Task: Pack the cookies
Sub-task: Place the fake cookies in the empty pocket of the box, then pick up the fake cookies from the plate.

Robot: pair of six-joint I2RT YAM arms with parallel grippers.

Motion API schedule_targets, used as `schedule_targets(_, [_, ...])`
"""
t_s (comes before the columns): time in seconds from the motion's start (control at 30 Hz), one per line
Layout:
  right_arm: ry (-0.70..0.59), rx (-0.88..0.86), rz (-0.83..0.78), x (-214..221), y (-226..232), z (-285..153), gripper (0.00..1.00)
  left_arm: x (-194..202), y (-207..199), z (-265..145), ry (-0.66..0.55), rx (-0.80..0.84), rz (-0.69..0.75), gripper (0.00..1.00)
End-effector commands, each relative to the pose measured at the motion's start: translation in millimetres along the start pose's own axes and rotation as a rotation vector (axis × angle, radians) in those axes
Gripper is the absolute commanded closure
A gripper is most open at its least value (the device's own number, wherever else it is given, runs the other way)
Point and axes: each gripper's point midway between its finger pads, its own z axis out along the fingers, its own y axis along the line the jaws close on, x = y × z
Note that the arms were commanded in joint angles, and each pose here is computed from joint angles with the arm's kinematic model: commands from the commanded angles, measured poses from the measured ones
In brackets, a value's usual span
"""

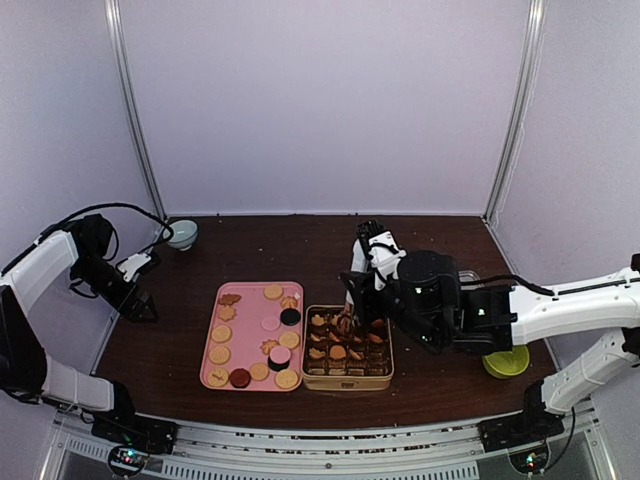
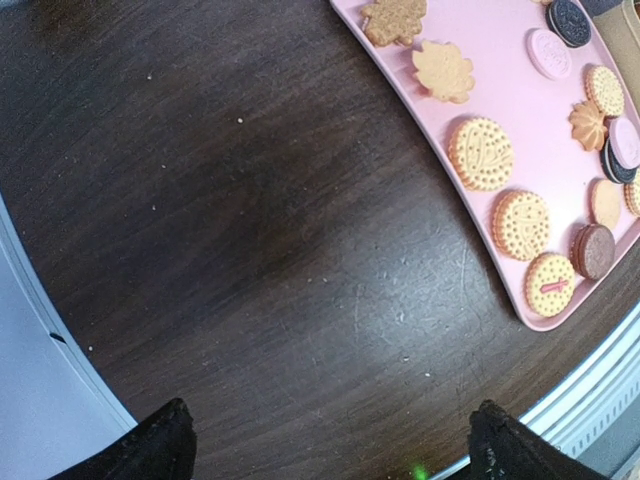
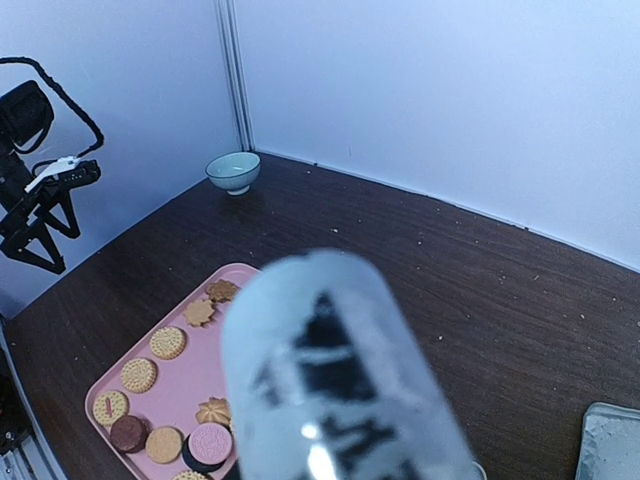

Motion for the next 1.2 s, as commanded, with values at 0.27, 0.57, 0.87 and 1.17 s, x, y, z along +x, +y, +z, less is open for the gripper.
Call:
schedule_targets(0.27, [-0.118, -0.102, -0.035, -55, 91, 79, 0.73, 0, -4, -4, -0.015, 0.012, 0.014, 0.02])
schedule_targets(0.57, [-0.067, -0.071, -0.068, -26, 115, 157, 0.73, 6, -5, -3, -0.005, 0.0, 0.03, 0.02])
schedule_targets(0.87, [-0.064, -0.038, -0.057, -16, 109, 188, 0.7, 8, -3, -1, 0.004, -0.011, 0.038, 0.02])
schedule_targets(1.17, [-0.037, -0.03, -0.035, -2, 100, 198, 0.61, 6, -2, -2, 0.005, -0.008, 0.036, 0.02])
